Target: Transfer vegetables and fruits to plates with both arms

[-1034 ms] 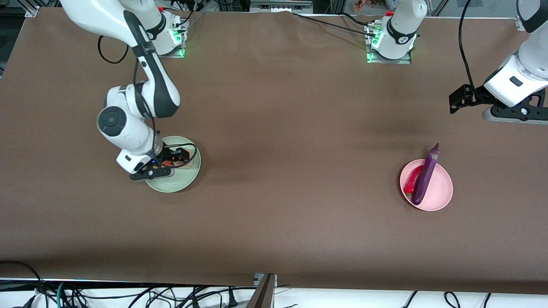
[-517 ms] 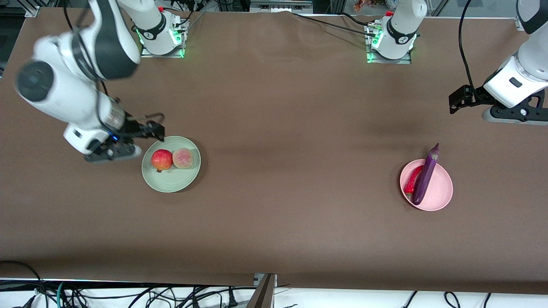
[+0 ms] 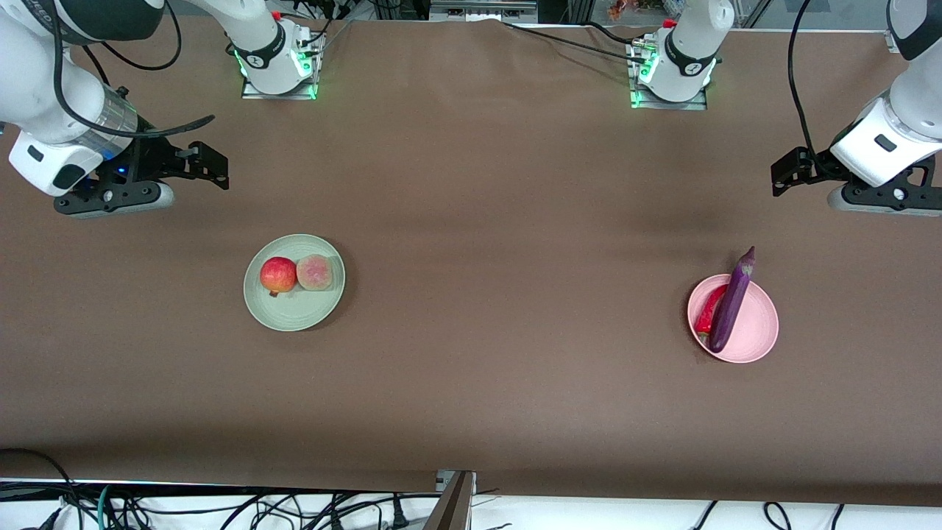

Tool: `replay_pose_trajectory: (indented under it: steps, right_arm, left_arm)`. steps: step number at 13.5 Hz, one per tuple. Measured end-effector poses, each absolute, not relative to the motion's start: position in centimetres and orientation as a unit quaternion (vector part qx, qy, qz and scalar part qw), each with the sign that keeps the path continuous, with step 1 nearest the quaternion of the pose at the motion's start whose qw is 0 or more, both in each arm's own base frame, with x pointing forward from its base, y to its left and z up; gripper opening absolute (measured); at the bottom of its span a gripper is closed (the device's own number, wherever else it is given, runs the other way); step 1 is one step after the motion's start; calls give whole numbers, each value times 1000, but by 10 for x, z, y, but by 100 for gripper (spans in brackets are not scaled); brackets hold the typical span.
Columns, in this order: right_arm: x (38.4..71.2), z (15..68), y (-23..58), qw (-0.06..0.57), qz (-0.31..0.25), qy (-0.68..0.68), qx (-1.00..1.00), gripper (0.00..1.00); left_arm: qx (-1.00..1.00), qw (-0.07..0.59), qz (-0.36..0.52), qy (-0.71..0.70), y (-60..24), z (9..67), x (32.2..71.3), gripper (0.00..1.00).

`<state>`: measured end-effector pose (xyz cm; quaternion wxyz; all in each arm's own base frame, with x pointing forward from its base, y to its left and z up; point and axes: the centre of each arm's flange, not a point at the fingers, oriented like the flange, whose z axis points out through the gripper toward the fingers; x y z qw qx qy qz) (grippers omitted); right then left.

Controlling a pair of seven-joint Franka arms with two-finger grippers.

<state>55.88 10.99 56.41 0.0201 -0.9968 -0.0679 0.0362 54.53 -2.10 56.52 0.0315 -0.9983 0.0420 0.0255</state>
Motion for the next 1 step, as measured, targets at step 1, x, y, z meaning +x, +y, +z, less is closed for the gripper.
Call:
replay_pose_trajectory:
  steps: [1]
  right_arm:
    - [560, 563, 110, 19, 37, -67, -997, 100]
  left_arm:
    - [-998, 31, 26, 42, -21, 565, 545, 100]
